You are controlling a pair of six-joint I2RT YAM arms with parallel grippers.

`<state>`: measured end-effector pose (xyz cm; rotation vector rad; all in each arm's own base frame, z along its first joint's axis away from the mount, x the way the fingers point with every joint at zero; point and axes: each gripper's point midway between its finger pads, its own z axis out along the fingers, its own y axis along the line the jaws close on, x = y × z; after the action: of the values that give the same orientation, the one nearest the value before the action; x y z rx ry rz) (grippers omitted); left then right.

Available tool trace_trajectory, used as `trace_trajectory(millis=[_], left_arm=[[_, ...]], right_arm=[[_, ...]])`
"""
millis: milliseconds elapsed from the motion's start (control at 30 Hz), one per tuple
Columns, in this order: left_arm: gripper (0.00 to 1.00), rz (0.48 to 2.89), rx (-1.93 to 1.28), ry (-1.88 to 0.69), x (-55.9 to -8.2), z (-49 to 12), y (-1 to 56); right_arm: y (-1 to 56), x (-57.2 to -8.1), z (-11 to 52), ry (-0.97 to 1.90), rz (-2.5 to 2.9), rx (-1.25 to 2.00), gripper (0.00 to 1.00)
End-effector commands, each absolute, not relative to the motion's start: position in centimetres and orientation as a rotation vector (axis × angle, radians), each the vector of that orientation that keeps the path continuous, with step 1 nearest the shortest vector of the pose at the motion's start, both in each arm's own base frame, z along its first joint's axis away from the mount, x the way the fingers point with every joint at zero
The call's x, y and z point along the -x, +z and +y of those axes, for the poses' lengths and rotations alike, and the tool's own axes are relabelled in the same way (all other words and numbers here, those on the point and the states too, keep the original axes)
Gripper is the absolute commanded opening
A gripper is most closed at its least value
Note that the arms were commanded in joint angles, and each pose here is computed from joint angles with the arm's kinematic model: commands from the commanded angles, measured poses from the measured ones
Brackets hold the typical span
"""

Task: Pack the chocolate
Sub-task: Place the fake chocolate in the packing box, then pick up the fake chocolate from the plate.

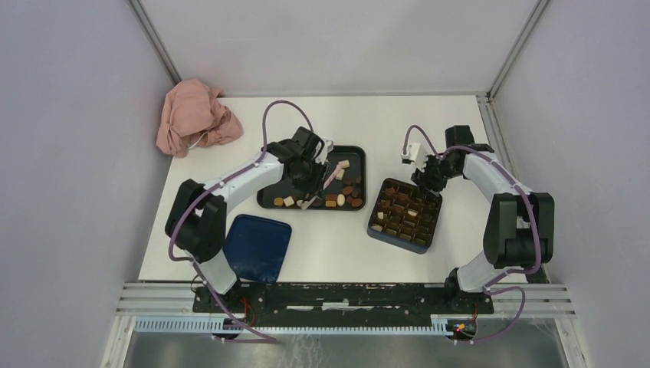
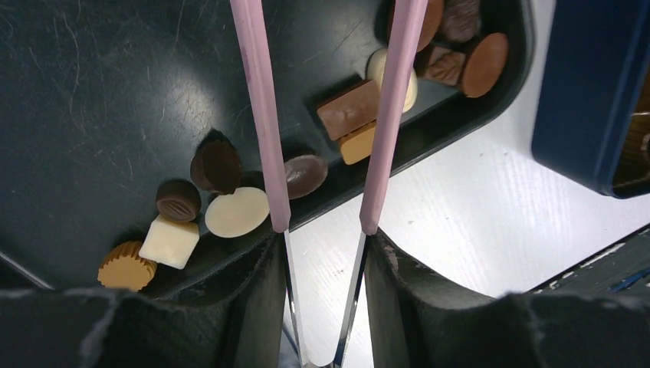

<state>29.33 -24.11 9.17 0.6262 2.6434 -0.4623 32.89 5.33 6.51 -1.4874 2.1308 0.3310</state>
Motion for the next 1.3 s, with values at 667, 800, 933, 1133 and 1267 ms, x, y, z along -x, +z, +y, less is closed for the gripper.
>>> trace_trajectory(millis=[667,800,933,1133,1267], left_arm=[[0.43,2.803,-0.727,-0.404,-31.5,-25.8,5.9],[0.42,2.824,-0.722,-0.403,-31.5,-26.0,5.7],[0.42,2.834,-0.732,-0.410,-31.5,-26.5,5.6],[0.40,2.876,-0.735,-0.374,-31.4,-26.6,4.7],[0.40,2.901,-0.731,-0.335,-31.3,-26.3,4.4]], right_arm=[[9.1,-33.7,5.9,0.307,2.038,1.476,0.56],[9.1,-33.7,5.9,0.313,2.038,1.479,0.56],[9.1,-33.7,5.9,0.311,2.034,1.481,0.56],[9.1,-33.7,5.9,0.311,2.036,1.484,0.56],[9.1,-33.6,5.9,0.314,2.033,1.483,0.56]])
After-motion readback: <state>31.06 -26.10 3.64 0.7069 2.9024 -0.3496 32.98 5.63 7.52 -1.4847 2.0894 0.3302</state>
